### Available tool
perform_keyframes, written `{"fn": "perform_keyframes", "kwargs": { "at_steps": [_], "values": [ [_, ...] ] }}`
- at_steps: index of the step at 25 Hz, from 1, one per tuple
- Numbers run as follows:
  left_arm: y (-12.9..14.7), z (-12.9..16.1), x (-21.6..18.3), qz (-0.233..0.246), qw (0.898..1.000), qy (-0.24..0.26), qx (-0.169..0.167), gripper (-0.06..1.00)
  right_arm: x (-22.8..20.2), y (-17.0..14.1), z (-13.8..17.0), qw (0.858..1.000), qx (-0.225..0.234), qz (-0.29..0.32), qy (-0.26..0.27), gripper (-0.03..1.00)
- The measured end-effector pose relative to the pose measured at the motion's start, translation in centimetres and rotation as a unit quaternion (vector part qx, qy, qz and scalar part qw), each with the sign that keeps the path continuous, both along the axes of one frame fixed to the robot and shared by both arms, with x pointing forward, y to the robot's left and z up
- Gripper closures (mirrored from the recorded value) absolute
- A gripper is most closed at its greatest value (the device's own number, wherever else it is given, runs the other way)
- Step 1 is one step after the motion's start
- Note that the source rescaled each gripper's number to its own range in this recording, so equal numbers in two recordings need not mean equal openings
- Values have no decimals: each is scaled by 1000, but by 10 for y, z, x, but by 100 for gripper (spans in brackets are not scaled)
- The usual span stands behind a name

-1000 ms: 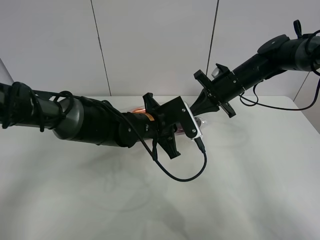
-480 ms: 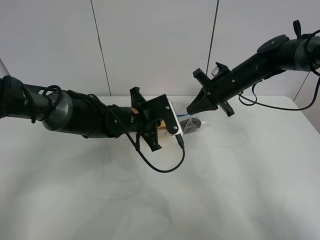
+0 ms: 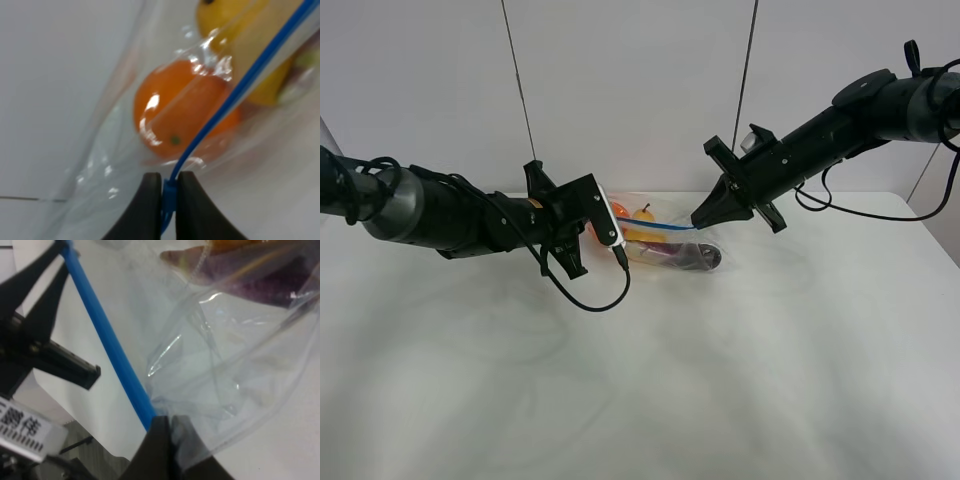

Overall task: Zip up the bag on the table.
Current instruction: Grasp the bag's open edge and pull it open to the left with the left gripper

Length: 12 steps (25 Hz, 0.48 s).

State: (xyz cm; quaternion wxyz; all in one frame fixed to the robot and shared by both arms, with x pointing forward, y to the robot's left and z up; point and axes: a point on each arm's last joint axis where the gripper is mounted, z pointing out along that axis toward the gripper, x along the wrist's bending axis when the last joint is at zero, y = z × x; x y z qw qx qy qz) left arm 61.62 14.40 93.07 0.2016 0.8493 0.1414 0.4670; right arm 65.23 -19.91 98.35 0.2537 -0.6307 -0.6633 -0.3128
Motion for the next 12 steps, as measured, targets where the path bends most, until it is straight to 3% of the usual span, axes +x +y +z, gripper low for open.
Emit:
{"fn": "perform_keyframes", "kwargs": {
  "at_steps": [12],
  "values": [
    [53, 7, 22, 32, 997, -53, 44, 94, 0, 2, 1, 1000, 7, -3, 0, 97]
  ]
}}
